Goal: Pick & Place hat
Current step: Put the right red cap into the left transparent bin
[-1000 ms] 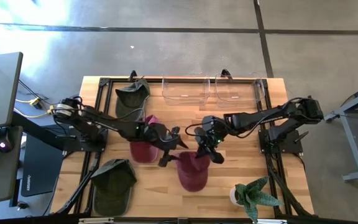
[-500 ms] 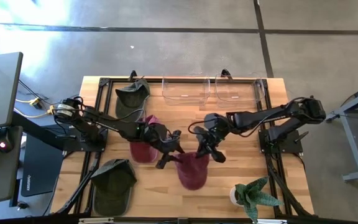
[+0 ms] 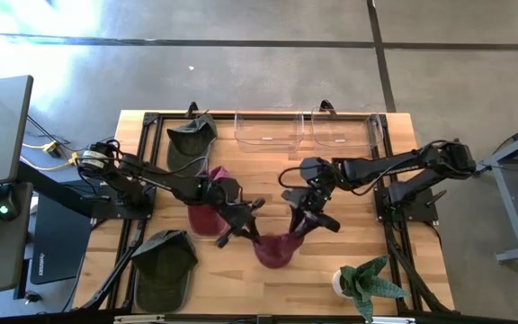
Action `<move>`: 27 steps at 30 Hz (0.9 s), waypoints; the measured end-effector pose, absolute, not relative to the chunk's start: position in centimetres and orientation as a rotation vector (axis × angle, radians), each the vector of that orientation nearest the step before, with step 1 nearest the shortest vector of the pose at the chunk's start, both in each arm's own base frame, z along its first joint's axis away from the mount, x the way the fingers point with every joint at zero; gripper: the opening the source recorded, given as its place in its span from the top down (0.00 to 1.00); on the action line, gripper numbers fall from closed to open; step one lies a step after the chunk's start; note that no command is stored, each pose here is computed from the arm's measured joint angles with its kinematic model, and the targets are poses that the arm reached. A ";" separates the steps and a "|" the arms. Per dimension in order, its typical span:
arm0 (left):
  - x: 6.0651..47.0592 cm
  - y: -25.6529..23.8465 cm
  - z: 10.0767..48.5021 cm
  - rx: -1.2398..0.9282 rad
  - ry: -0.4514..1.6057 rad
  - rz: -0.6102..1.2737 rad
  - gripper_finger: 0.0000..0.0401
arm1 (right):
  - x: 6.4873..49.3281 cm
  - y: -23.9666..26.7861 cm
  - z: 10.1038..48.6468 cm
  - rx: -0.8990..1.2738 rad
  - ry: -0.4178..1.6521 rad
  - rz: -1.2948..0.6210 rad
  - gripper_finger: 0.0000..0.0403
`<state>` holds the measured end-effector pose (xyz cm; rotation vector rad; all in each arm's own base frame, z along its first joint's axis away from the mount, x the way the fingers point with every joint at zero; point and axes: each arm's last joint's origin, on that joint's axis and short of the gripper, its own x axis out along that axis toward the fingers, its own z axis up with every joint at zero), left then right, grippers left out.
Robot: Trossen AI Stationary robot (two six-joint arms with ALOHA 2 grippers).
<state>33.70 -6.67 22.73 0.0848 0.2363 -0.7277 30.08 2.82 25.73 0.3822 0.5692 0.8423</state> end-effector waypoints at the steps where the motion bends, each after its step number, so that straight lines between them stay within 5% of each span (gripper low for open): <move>1: 33.7 -6.7 22.7 0.085 0.236 -0.727 0.96 | 30.1 2.7 25.6 0.383 0.583 0.805 0.62; 6: 33.7 -6.7 22.7 0.085 0.237 -0.725 0.99 | 29.6 3.3 24.5 0.292 0.674 0.681 0.49; 11: 33.7 -6.6 22.7 0.088 0.240 -0.704 0.99 | 29.1 5.4 24.3 0.209 0.695 0.759 0.47; 20: 33.5 -6.6 23.3 0.089 0.232 -0.707 1.00 | 28.6 7.0 24.6 0.203 0.650 1.005 0.71; 27: 33.4 -6.7 23.3 0.083 0.231 -0.738 1.00 | 29.5 5.8 25.2 0.264 0.605 0.892 0.80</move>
